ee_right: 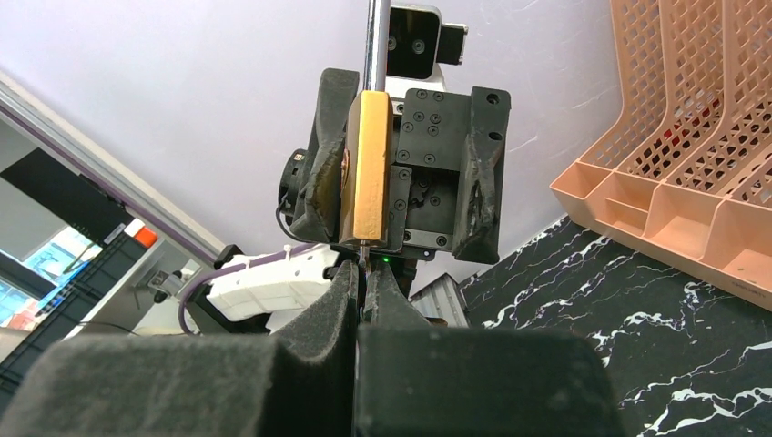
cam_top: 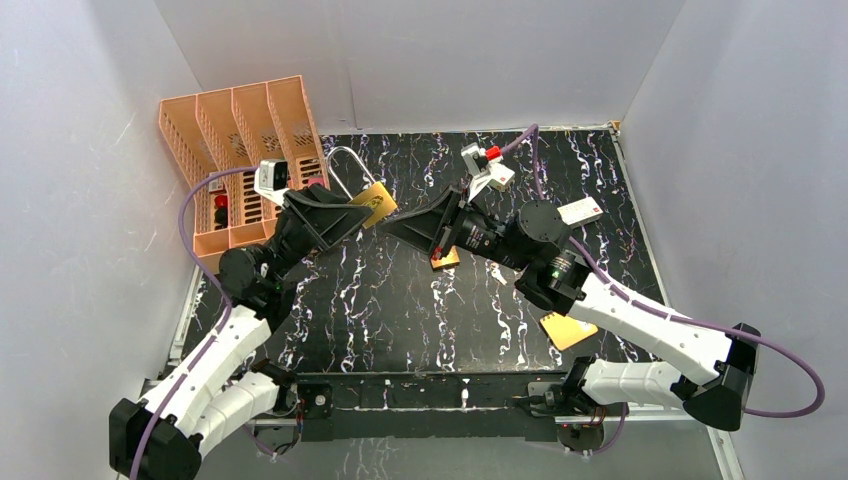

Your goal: Unlock with the key

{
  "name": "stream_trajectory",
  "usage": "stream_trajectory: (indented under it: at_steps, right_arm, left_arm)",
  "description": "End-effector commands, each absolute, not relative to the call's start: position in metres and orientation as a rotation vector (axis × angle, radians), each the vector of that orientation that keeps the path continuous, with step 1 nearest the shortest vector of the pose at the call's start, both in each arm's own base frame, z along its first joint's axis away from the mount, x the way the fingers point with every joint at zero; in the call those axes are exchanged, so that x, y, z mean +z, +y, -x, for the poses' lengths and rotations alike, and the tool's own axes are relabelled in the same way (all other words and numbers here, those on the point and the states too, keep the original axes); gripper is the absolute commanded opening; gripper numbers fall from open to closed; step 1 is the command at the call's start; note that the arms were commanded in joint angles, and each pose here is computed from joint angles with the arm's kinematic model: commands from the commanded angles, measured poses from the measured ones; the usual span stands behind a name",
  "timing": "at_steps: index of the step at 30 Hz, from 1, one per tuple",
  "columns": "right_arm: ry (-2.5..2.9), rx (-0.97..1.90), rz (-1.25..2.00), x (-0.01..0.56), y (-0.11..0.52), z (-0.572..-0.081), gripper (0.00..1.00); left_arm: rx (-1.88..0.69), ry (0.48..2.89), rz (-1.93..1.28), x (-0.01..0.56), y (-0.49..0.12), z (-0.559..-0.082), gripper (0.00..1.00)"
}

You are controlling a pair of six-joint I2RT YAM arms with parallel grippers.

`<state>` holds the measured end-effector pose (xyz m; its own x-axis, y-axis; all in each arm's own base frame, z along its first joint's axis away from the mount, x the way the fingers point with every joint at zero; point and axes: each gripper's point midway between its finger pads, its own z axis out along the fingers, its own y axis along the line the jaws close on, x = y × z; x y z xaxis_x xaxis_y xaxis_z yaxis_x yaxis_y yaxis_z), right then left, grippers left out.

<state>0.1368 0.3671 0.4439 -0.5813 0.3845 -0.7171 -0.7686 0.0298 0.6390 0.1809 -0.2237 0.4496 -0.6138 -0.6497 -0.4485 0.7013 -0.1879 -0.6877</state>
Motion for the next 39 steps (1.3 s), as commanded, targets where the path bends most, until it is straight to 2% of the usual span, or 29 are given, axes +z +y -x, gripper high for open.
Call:
stream_trajectory:
  at_steps: [1,3,7,10,12,13,17,21,29,39]
  right_arm:
    - [1.213,1.728,0.408,0.503,0.349,-0.128,0.0]
    - [1.226,1.722,0.409,0.501,0.351,-0.129,0.0]
    - [1.241,1.711,0.409,0.499,0.352,-0.131,0.0]
    - [1.256,1.697,0.399,0.496,0.353,-0.134,0.0]
    - [1.259,1.687,0.386,0.496,0.352,-0.136,0.0]
    - [1.261,1.683,0.381,0.496,0.352,-0.137,0.0]
    - [1.265,1.717,0.41,0.498,0.359,-0.134,0.0]
    - [1.222,1.909,0.382,0.506,0.361,-0.122,0.0]
    - [0.942,2.236,0.412,0.547,0.344,-0.088,0.0]
    - [0.779,2.356,0.546,0.563,0.33,-0.06,0.0]
  left_arm:
    - [-1.886,1.097,-0.096,0.467,-0.219,-0.178,0.58]
    - [-1.882,1.09,-0.101,0.471,-0.22,-0.179,0.57]
    - [-1.876,1.085,-0.109,0.474,-0.222,-0.181,0.44]
    - [-1.869,1.082,-0.131,0.475,-0.225,-0.18,0.24]
    - [-1.866,1.086,-0.145,0.474,-0.227,-0.179,0.04]
    - [-1.861,1.084,-0.15,0.473,-0.228,-0.179,0.0]
    - [-1.81,1.043,-0.193,0.476,-0.228,-0.173,0.0]
    - [-1.748,0.891,-0.271,0.493,-0.22,-0.162,0.0]
    - [-1.955,0.672,-0.376,0.514,-0.225,-0.153,0.0]
    - [-1.972,0.587,-0.476,0.527,-0.227,-0.14,0.0]
